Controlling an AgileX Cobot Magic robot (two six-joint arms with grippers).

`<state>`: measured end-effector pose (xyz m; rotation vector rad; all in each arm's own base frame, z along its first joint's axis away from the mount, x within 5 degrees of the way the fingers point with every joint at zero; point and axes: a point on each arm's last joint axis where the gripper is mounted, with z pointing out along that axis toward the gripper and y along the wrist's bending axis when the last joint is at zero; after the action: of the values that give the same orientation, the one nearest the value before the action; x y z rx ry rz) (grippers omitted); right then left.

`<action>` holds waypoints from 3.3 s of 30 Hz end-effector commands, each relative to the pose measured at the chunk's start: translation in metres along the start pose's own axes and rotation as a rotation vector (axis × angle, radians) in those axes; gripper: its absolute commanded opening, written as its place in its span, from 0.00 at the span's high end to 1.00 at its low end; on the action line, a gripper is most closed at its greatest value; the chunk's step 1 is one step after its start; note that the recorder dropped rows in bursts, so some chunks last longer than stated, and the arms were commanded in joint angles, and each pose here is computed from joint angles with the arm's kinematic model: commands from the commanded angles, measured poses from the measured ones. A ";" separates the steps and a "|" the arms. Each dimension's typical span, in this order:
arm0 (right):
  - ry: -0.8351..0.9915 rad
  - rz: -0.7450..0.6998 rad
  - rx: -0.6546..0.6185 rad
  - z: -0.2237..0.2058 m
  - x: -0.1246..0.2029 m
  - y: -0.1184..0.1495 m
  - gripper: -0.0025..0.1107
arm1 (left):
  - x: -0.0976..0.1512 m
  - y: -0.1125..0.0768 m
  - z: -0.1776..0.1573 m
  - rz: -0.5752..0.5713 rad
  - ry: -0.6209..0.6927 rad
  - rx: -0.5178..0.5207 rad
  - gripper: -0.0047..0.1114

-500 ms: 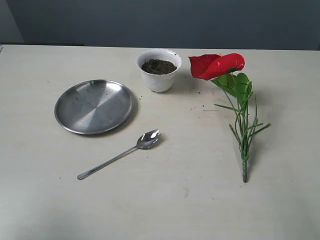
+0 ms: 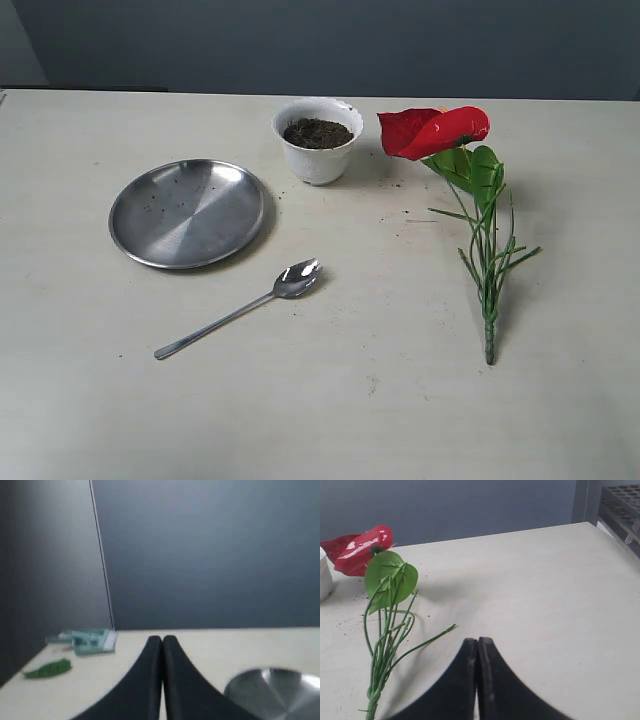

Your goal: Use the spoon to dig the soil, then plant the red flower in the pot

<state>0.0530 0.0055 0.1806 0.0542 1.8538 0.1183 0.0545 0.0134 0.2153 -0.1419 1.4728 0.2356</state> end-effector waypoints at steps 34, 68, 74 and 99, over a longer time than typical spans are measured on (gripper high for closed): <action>-0.013 0.001 0.003 0.000 -0.001 0.000 0.98 | -0.189 -0.014 0.019 0.006 -0.428 0.251 0.96; -0.013 0.001 0.004 0.000 -0.001 0.000 0.98 | -0.212 -0.044 0.121 0.079 -0.034 0.628 0.96; -0.013 0.001 0.004 0.000 -0.001 0.000 0.98 | -0.215 -0.032 0.055 -0.102 -0.140 0.490 0.96; -0.009 0.001 0.003 0.000 0.000 0.000 0.98 | -0.131 -0.022 0.034 -0.060 -0.057 0.314 0.96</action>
<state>0.0530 0.0055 0.1806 0.0542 1.8538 0.1183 0.0843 -0.0104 0.3475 0.0992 1.4413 -0.0542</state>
